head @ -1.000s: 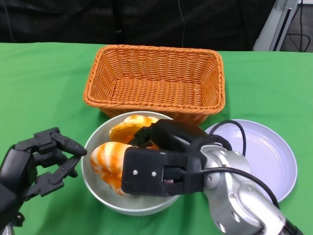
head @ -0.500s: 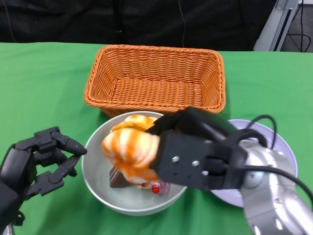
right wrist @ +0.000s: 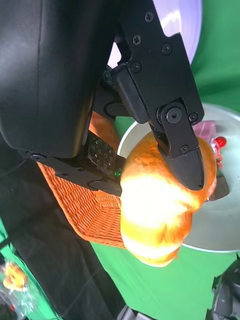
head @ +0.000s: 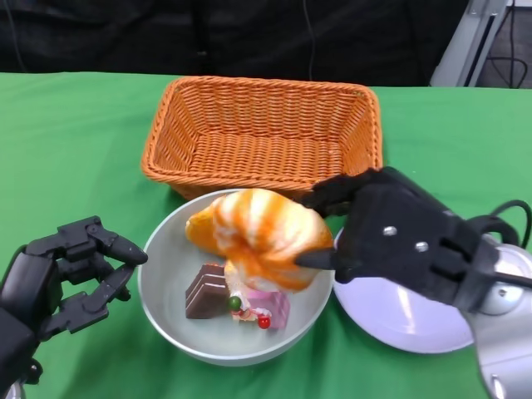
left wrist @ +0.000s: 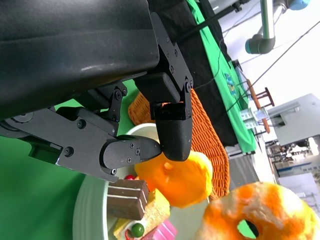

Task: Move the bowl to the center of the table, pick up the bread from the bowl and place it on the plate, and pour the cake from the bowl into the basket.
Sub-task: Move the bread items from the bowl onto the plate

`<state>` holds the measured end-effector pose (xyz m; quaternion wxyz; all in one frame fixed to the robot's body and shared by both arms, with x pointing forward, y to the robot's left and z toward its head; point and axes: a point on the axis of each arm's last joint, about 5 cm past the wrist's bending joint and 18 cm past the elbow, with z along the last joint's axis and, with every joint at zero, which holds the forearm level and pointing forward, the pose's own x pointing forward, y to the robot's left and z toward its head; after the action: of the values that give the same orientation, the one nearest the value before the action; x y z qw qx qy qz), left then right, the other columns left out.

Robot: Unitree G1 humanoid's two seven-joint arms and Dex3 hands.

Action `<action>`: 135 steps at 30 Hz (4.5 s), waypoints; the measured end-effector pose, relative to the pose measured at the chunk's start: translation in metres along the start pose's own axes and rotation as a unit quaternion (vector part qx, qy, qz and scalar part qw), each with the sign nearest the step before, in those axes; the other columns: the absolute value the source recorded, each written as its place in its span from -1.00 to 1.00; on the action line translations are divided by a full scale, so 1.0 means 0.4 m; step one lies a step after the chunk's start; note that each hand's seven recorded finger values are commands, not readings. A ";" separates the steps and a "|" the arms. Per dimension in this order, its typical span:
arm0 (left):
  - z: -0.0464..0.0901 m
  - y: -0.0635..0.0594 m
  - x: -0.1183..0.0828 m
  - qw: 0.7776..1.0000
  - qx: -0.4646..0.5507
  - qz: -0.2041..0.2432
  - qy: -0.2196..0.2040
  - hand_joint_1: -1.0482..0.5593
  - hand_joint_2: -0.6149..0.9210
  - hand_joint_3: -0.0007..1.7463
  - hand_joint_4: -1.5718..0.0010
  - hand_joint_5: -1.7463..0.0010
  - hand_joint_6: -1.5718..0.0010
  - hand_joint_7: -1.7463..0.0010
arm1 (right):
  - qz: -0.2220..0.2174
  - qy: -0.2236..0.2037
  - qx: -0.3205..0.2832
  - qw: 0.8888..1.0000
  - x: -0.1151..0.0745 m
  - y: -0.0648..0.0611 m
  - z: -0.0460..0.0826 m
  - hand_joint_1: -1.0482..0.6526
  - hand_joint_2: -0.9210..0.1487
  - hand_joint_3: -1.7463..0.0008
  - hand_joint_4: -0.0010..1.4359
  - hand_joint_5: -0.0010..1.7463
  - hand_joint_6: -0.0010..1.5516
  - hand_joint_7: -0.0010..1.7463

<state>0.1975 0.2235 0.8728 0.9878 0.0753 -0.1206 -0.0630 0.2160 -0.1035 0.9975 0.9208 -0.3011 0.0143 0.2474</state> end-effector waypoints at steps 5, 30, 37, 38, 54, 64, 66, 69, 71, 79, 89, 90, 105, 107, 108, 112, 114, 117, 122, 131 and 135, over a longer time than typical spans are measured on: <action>0.000 -0.001 0.000 1.000 0.001 0.000 0.000 0.15 0.77 -0.29 -0.02 -0.66 -0.10 -0.19 | 0.004 0.003 0.017 1.000 -0.002 -0.001 -0.005 -0.17 -1.00 0.82 0.49 -0.10 0.36 -0.71; -0.001 -0.002 0.000 1.000 0.001 0.010 0.002 0.15 0.73 -0.23 -0.03 -0.64 -0.12 -0.18 | -0.040 0.057 0.191 0.979 -0.080 -0.069 -0.094 -0.06 -1.00 0.66 0.14 0.46 0.02 -0.17; -0.002 -0.002 0.000 1.000 0.003 0.008 0.003 0.15 0.75 -0.26 -0.02 -0.63 -0.11 -0.17 | -0.039 0.079 0.236 0.968 -0.106 -0.075 -0.137 -0.06 -1.00 0.65 0.14 0.48 -0.09 0.05; -0.002 -0.002 0.000 1.000 0.004 0.008 0.003 0.15 0.75 -0.27 -0.03 -0.64 -0.11 -0.18 | -0.041 0.083 0.237 0.967 -0.110 -0.076 -0.142 -0.06 -1.00 0.65 0.14 0.48 -0.10 0.05; -0.007 0.002 -0.004 1.000 0.006 0.009 0.004 0.17 0.71 -0.19 -0.04 -0.63 -0.12 -0.20 | -0.051 0.149 0.238 0.958 -0.130 -0.069 -0.198 -0.05 -1.00 0.67 0.08 0.45 -0.15 0.03; -0.007 0.002 -0.004 1.000 0.006 0.008 0.004 0.15 0.71 -0.21 -0.02 -0.63 -0.11 -0.18 | -0.049 0.175 0.222 0.958 -0.119 -0.051 -0.211 -0.05 -1.00 0.65 0.12 0.34 -0.08 -0.22; -0.006 0.003 -0.004 1.000 0.007 0.008 0.004 0.15 0.73 -0.23 -0.02 -0.64 -0.10 -0.18 | -0.050 0.178 0.214 0.959 -0.115 -0.048 -0.213 -0.05 -1.00 0.66 0.14 0.31 -0.02 -0.41; -0.006 0.003 -0.004 1.000 0.007 0.008 0.004 0.16 0.75 -0.25 -0.02 -0.64 -0.10 -0.19 | -0.051 0.181 0.210 0.959 -0.111 -0.043 -0.216 -0.07 -1.00 0.64 0.13 0.28 0.01 -0.56; -0.006 0.003 -0.004 1.000 0.007 0.008 0.004 0.16 0.75 -0.25 -0.02 -0.63 -0.11 -0.20 | -0.054 0.182 0.207 0.960 -0.110 -0.042 -0.217 -0.07 -1.00 0.65 0.14 0.26 0.02 -0.63; -0.006 0.003 -0.004 1.000 0.006 0.009 0.003 0.16 0.74 -0.25 -0.03 -0.64 -0.11 -0.20 | -0.054 0.194 0.200 0.959 -0.102 -0.030 -0.223 -0.09 -1.00 0.67 0.20 0.11 0.07 -0.80; -0.007 0.003 -0.005 1.000 0.006 0.009 0.004 0.15 0.75 -0.27 -0.03 -0.64 -0.10 -0.20 | -0.073 0.232 0.193 0.951 -0.092 -0.030 -0.240 -0.13 -1.00 0.65 0.36 -0.15 -0.01 -0.96; -0.008 0.003 -0.005 1.000 0.006 0.009 0.004 0.15 0.75 -0.27 -0.03 -0.64 -0.10 -0.21 | -0.074 0.235 0.193 0.950 -0.092 -0.030 -0.242 -0.13 -1.00 0.65 0.37 -0.16 -0.02 -0.97; -0.007 0.002 -0.005 1.000 0.007 0.006 0.003 0.16 0.77 -0.30 -0.03 -0.63 -0.10 -0.20 | -0.078 0.257 0.155 0.951 -0.076 -0.026 -0.248 -0.19 -1.00 0.72 0.48 -0.55 -0.56 -1.00; -0.007 0.001 -0.005 1.000 0.008 0.005 0.002 0.16 0.77 -0.30 -0.03 -0.63 -0.10 -0.20 | -0.079 0.247 0.138 0.956 -0.076 -0.025 -0.246 -0.19 -1.00 0.76 0.51 -0.61 -0.68 -0.99; -0.007 0.001 -0.004 1.000 0.008 0.004 0.002 0.16 0.77 -0.30 -0.03 -0.63 -0.10 -0.20 | -0.078 0.240 0.128 0.959 -0.075 -0.025 -0.245 -0.20 -1.00 0.77 0.53 -0.63 -0.73 -1.00; -0.007 -0.001 -0.004 1.000 0.010 0.001 0.002 0.15 0.77 -0.30 -0.02 -0.63 -0.11 -0.21 | -0.075 0.215 0.103 0.968 -0.079 -0.025 -0.245 -0.22 -1.00 0.81 0.55 -0.67 -0.87 -1.00; -0.007 -0.002 -0.004 1.000 0.013 -0.001 0.003 0.15 0.77 -0.30 -0.02 -0.63 -0.10 -0.22 | -0.073 0.204 0.095 0.972 -0.079 -0.024 -0.245 -0.23 -1.00 0.83 0.54 -0.69 -0.91 -1.00; -0.007 -0.003 -0.003 1.000 0.014 -0.003 0.003 0.15 0.76 -0.30 -0.01 -0.63 -0.09 -0.23 | -0.067 0.203 0.087 0.973 -0.079 -0.019 -0.246 -0.23 -1.00 0.83 0.54 -0.70 -0.92 -1.00; -0.007 -0.003 -0.003 1.000 0.017 -0.005 0.004 0.14 0.76 -0.29 -0.02 -0.63 -0.09 -0.24 | -0.061 0.208 0.062 0.974 -0.079 -0.012 -0.246 -0.24 -1.00 0.84 0.53 -0.73 -0.90 -0.99; -0.007 -0.004 -0.003 1.000 0.018 -0.007 0.008 0.16 0.74 -0.25 -0.03 -0.64 -0.09 -0.26 | -0.071 0.216 -0.107 0.968 -0.087 0.002 -0.228 -0.32 -1.00 0.90 0.57 -0.77 -0.82 -0.97; -0.007 -0.004 -0.004 1.000 0.019 -0.007 0.009 0.15 0.73 -0.23 -0.03 -0.64 -0.09 -0.26 | -0.096 0.192 -0.144 0.966 -0.104 0.016 -0.212 -0.30 -1.00 0.92 0.61 -0.77 -0.78 -0.97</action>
<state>0.1964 0.2227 0.8693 0.9868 0.0953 -0.1125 -0.0671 0.1869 -0.1652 0.9318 0.8670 -0.4727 0.1258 0.0951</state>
